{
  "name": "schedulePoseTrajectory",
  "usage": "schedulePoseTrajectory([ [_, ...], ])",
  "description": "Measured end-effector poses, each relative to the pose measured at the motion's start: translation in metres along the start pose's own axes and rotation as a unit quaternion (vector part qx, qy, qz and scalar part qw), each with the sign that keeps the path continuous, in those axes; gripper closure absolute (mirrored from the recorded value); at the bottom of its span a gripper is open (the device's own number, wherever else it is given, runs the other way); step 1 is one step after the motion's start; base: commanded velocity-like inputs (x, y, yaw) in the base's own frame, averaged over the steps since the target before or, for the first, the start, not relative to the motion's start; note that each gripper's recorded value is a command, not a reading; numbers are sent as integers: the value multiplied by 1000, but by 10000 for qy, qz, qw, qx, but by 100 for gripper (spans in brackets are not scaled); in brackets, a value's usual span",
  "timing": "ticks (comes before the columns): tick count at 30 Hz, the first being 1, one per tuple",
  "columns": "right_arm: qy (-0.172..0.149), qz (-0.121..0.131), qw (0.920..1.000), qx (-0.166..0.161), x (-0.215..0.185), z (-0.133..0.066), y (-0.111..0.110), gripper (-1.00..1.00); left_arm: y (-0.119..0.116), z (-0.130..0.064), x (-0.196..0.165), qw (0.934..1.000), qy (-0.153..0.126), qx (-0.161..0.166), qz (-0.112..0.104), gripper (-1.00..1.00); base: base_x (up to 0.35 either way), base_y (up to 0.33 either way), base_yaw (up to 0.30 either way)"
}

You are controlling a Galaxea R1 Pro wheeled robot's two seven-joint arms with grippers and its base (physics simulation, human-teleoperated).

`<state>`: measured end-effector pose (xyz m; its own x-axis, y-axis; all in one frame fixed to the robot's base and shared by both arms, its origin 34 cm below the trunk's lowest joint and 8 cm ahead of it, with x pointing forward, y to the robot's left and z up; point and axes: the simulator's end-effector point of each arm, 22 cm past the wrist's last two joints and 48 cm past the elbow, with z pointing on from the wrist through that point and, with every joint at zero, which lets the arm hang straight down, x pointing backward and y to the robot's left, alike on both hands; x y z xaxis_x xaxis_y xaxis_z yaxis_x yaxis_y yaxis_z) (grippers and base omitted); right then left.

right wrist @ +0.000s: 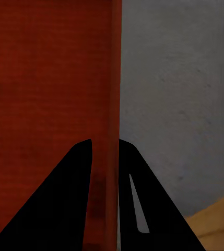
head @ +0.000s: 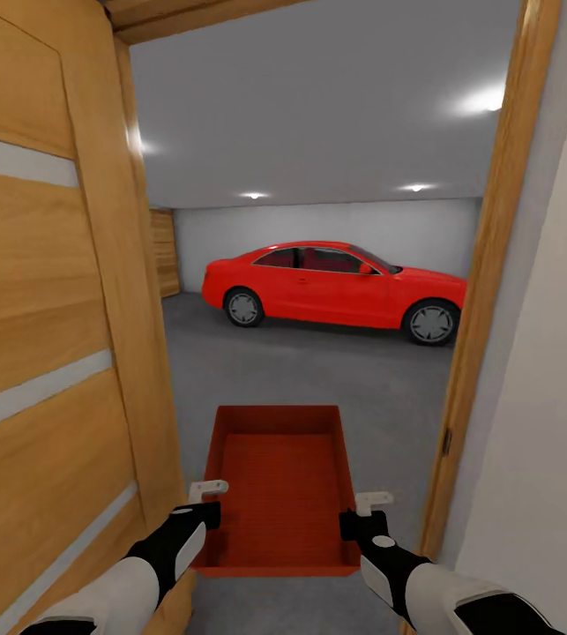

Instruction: Move the two storage containers from the living room to the garage. In the garage, place one container on the floor and stack the other container on top of it (either order is fine).

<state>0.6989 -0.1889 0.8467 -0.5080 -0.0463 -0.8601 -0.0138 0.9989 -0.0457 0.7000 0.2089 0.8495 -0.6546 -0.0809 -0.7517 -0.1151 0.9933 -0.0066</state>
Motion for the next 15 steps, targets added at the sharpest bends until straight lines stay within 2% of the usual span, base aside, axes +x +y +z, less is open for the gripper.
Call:
schedulePoseTrajectory([
  [15, 0, 3, 10000, -1, 0, 0, 0, 100, 0, 0, 0, 10000, 0, -1, 2, 100, 292, 228, -275],
])
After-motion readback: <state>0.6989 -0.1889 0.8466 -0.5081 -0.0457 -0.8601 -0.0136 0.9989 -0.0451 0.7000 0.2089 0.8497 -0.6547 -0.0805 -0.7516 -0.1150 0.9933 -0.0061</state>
